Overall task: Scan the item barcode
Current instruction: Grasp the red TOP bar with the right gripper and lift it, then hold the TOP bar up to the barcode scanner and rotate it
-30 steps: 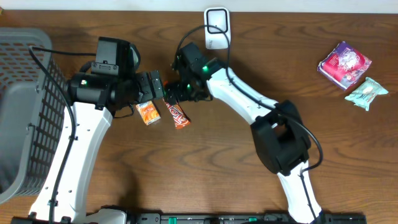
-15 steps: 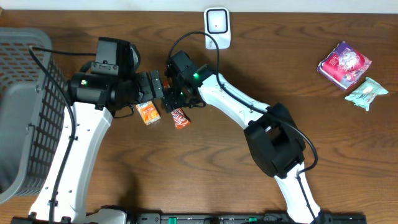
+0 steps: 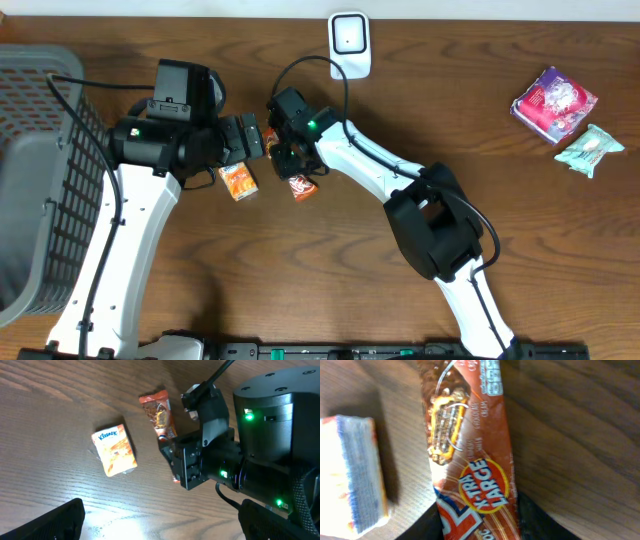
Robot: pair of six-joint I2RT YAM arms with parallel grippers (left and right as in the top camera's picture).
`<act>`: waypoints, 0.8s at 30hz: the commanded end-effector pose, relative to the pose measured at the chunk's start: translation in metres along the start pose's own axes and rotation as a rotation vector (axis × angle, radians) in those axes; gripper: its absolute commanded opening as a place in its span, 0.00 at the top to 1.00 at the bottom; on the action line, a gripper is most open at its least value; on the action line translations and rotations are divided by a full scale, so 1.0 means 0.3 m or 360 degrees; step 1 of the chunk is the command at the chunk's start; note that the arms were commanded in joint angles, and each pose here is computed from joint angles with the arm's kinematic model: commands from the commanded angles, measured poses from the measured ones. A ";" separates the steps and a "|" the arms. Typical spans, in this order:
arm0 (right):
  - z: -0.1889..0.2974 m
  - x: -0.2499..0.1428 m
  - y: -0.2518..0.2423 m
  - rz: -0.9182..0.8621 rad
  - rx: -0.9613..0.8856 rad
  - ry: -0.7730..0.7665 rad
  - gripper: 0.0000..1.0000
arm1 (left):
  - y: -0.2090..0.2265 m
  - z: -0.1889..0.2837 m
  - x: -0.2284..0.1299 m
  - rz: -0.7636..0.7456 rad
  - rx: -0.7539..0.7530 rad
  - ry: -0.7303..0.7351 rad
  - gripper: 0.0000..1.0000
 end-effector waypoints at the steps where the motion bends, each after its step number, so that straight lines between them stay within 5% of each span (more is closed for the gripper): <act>1: -0.031 -0.018 -0.106 -0.0051 -0.0167 0.0040 0.70 | 0.003 0.002 0.005 -0.0007 0.0010 -0.0007 0.02; 14: 0.092 -0.055 -0.352 -0.0324 -0.0218 0.0179 0.99 | 0.003 0.002 0.005 -0.0007 0.0010 -0.0007 0.02; 24: 0.368 0.139 -0.216 -0.0404 0.0688 -0.0053 0.98 | 0.003 0.002 0.005 -0.0006 0.0010 -0.0007 0.02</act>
Point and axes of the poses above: each gripper's point midway between its finger pads, its own z axis back along the fingers, its own y axis along the line the jaws close on, x = y × z, the point moved 1 cm from there along z, back along the fingers, and after that the axes turned 12 degrees about z, right-handed, at the moved point
